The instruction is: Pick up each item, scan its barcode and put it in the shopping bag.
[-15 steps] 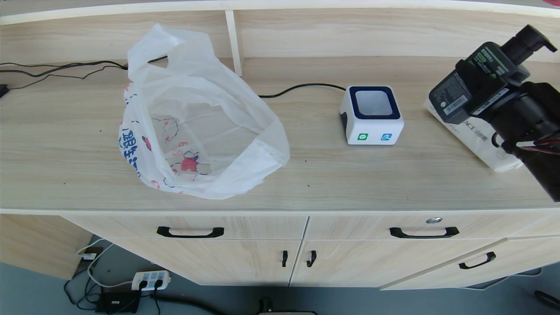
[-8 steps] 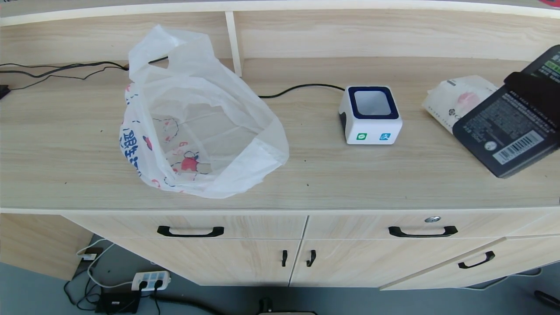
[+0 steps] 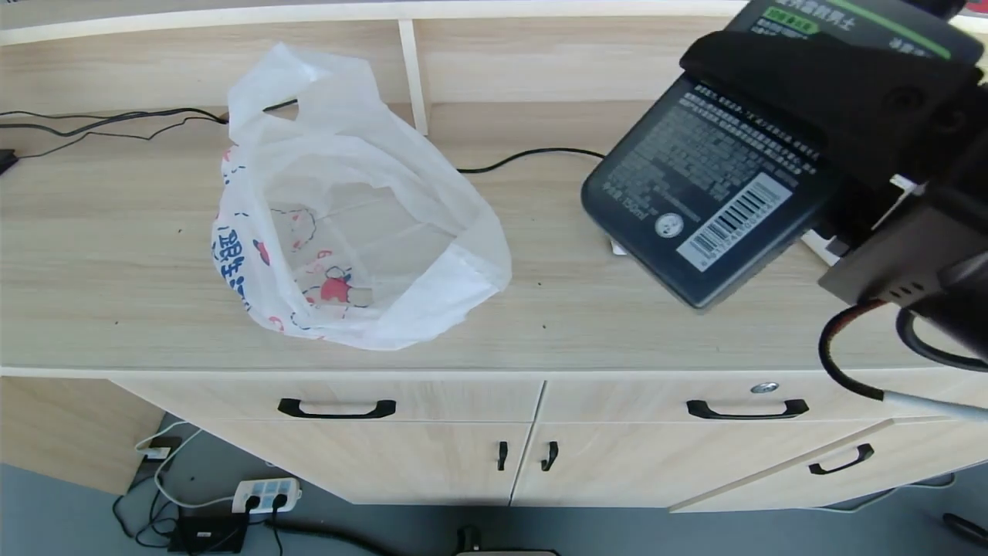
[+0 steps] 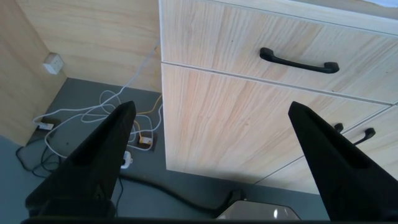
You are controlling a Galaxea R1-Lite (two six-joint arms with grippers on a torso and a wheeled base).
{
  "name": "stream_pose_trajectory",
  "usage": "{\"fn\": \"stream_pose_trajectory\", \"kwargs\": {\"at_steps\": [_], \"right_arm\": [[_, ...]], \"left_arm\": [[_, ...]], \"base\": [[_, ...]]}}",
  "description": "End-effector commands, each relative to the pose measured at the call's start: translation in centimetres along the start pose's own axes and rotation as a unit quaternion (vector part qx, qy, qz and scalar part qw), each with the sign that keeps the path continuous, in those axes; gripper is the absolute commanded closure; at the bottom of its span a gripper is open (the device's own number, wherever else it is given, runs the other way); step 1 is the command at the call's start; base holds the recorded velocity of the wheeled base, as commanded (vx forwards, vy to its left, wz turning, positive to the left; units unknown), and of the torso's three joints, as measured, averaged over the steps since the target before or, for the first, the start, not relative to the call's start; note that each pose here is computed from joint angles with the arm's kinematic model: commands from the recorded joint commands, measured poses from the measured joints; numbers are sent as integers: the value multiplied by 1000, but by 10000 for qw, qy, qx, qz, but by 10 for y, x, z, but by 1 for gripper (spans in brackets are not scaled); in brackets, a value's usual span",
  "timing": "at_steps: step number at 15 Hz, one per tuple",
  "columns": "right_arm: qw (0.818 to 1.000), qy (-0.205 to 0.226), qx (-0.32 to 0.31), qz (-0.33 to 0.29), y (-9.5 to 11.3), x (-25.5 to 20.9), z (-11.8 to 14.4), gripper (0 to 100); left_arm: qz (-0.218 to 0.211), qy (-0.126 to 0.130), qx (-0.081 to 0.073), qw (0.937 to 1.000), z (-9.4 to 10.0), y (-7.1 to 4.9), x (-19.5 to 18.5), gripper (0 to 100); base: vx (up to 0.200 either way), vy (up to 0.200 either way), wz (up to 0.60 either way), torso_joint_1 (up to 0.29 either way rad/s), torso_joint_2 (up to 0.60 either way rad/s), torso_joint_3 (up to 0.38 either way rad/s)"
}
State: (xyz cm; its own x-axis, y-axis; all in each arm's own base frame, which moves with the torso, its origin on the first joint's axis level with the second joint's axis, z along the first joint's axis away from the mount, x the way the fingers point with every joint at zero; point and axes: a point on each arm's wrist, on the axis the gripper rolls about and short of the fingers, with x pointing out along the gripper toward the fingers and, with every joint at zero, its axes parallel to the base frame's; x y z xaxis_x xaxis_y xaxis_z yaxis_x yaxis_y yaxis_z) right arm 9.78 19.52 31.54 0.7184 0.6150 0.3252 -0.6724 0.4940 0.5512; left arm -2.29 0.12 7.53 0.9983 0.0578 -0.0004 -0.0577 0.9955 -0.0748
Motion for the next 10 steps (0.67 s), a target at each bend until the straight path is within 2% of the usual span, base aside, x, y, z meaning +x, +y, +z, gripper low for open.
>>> {"fn": "stream_pose_trajectory", "kwargs": {"at_steps": [1, 5, 10], "right_arm": [[9976, 540, 205, 391, 15, 14, -30, 100], [9941, 711, 602, 560, 15, 10, -32, 100], [9937, 700, 645, 592, 10, 3, -34, 100]], "left_arm": [[3, 5, -1, 10000, 0, 0, 0, 0], [3, 5, -1, 10000, 0, 0, 0, 0], [3, 5, -1, 10000, 0, 0, 0, 0]], "base": [[0, 0, 0, 0, 0, 0], [0, 0, 0, 0, 0, 0], [0, 0, 0, 0, 0, 0]]}}
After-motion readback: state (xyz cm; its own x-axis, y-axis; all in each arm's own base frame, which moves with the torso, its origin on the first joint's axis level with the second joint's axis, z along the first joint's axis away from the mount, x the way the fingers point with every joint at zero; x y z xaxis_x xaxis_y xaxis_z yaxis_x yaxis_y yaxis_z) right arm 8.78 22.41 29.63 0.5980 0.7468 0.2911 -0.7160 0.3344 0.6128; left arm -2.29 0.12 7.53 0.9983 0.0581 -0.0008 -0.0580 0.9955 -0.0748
